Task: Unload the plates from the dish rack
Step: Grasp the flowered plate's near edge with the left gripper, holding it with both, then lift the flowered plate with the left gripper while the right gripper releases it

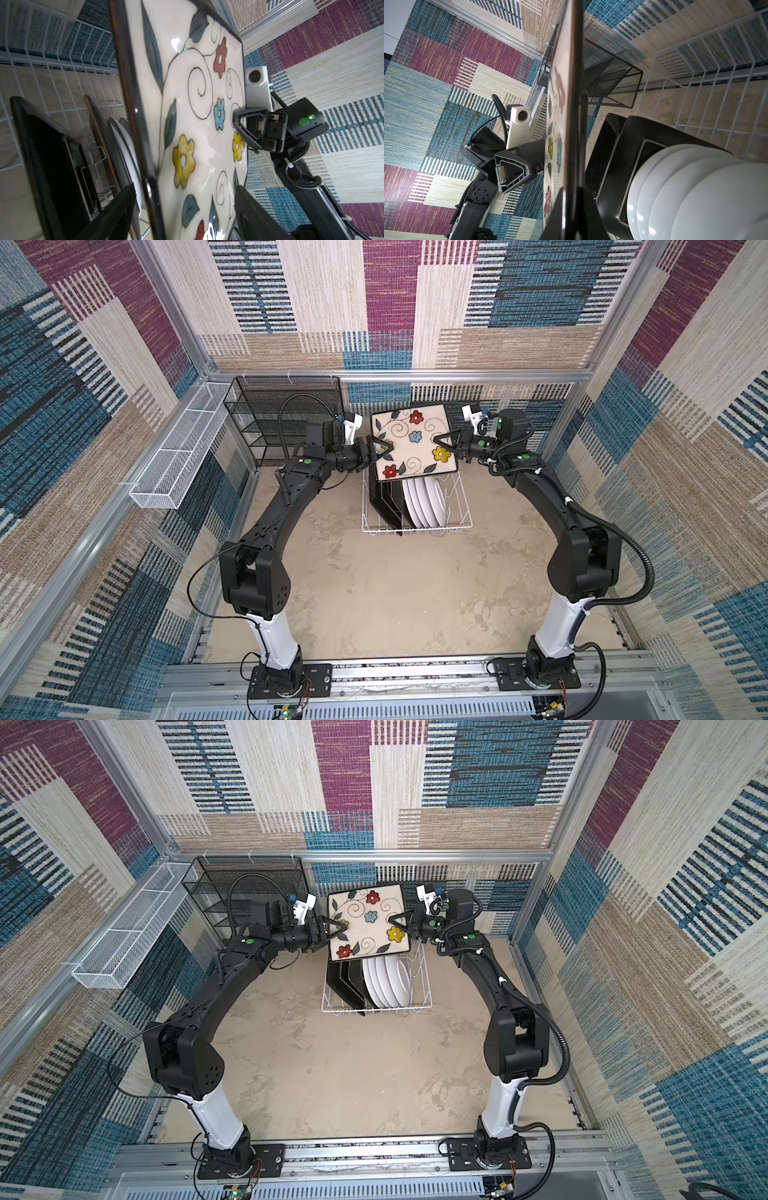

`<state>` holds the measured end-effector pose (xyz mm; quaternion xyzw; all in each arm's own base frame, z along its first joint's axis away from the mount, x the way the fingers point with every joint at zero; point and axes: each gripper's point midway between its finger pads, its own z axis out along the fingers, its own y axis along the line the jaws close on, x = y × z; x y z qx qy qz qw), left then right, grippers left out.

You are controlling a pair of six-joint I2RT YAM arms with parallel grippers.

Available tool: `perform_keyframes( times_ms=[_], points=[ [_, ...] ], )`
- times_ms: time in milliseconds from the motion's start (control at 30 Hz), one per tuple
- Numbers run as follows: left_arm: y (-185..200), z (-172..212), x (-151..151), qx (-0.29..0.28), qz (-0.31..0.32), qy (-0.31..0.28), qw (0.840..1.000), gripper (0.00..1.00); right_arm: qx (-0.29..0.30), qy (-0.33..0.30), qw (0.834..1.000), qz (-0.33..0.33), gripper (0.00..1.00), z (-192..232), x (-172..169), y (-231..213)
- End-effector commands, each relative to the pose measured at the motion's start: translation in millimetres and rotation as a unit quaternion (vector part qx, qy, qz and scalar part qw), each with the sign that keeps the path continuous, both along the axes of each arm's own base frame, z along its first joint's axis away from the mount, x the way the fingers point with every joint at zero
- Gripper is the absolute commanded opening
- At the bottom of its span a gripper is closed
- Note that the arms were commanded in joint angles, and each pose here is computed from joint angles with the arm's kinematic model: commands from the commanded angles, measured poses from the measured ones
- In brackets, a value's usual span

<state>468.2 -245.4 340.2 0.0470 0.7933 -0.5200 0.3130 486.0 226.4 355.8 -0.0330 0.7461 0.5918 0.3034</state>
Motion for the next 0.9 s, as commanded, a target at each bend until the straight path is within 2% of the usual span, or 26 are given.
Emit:
perform_keyframes(
  times_ms=[0, 100, 233, 367, 500, 567, 733, 867],
  points=[
    [-8, 23, -4, -0.043, -0.030, -0.016, 0.998, 0.72, 0.024, -0.063, 0.997, 0.029, 0.00, 28, -7, 6],
    [-9, 23, -5, -0.046, -0.036, -0.017, 0.998, 0.66, 0.025, -0.065, 0.997, 0.033, 0.00, 26, -6, 7],
    [-9, 24, -8, -0.043, -0.043, -0.021, 0.998, 0.51, 0.030, -0.058, 0.997, 0.041, 0.00, 20, -4, 10],
    [-9, 19, -10, -0.037, -0.044, -0.017, 0.998, 0.45, 0.032, -0.049, 0.997, 0.042, 0.00, 14, -3, 12],
    [-9, 17, -13, -0.038, -0.047, -0.015, 0.998, 0.34, 0.031, -0.047, 0.997, 0.045, 0.00, 10, -2, 14],
    [-9, 18, -15, -0.044, -0.050, -0.016, 0.998, 0.32, 0.032, -0.044, 0.997, 0.047, 0.00, 8, -3, 16],
    [-12, 22, -18, -0.067, -0.058, -0.018, 0.996, 0.36, 0.035, -0.045, 0.997, 0.052, 0.00, 8, -4, 18],
    [-12, 24, -19, -0.074, -0.062, -0.017, 0.995, 0.33, 0.034, -0.041, 0.997, 0.053, 0.00, 4, -4, 21]
  ],
)
